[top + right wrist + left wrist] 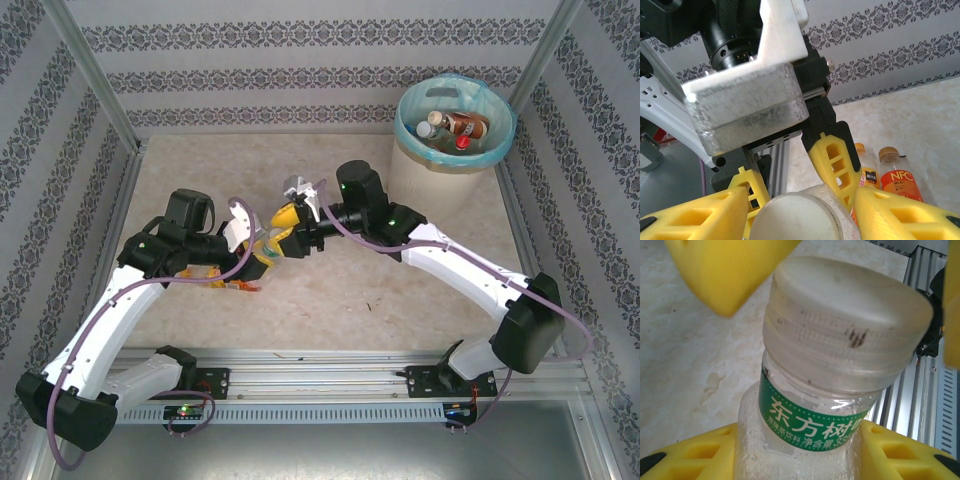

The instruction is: Put the plastic bottles in the bin

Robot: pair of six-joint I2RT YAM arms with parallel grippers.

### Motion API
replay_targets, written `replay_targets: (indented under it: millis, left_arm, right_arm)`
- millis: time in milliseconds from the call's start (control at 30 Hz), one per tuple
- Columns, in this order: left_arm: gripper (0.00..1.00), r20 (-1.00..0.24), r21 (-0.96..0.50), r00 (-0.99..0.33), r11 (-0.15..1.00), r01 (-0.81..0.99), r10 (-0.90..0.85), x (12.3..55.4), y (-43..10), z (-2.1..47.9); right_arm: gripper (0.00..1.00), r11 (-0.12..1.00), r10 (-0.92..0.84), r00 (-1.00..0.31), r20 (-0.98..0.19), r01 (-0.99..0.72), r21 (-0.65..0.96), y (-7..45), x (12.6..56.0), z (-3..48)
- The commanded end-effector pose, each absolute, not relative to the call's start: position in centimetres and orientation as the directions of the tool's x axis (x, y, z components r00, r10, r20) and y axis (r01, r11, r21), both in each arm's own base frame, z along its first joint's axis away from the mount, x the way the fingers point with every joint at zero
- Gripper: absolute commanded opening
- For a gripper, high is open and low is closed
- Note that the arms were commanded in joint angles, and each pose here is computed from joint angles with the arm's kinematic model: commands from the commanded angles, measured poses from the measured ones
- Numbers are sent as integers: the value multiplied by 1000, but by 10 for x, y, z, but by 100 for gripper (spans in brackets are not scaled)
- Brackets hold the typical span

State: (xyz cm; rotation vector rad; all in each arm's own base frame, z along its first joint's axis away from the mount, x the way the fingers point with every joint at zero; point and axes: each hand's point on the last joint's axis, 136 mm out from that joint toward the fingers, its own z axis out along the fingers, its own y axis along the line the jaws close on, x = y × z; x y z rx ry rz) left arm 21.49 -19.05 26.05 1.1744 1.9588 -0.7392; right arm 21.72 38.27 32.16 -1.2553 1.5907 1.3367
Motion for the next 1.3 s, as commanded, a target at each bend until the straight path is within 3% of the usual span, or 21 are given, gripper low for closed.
replay_targets:
  millis: [0,133,367,467,567,667,767,900,1000,1133,1267]
  left_arm:
    - [48,-864,-72,-246,376,924,440,211,-199,283]
    - [48,-875,-58,-225,369,928,428,211,-200,289]
    - [49,-877,-49,-214,363,931,431,212,-201,290]
    - [55,-883,-21,-202,393,919,424,218,-199,293]
    - [73,-901,39,-164,451,891,401,231,-195,303]
    - [98,-937,112,-92,540,834,336,249,-190,322]
    - [100,-963,162,8,554,816,270,254,-192,347]
    - [100,-974,180,74,537,824,213,257,-199,366]
    - [100,-980,173,93,523,835,175,263,-206,372]
    - [100,-991,128,90,530,838,98,277,-213,380]
    - [100,-993,111,79,518,848,84,284,-221,378]
  right_arm:
    - [58,-59,-239,-250,-938,-961,271,391,208,326]
    - [54,-55,-249,-258,-933,-958,280,393,209,322]
    - [32,-25,-229,-231,-946,-970,243,391,213,333]
    - [22,47,-221,-229,-948,-973,224,388,222,337]
    - [12,173,-209,-281,-937,-953,247,379,243,345]
    - [7,244,-182,-281,-942,-941,233,366,255,363]
    - [7,363,-177,-216,-960,-921,140,343,268,392]
    - [6,666,-192,-128,-973,-745,-34,277,310,443]
    - [5,865,-89,-104,-991,-501,-25,213,344,480]
    - [1,972,-49,-65,-997,-232,-32,141,369,506]
    - [0,983,-180,-71,-981,26,-182,86,384,517]
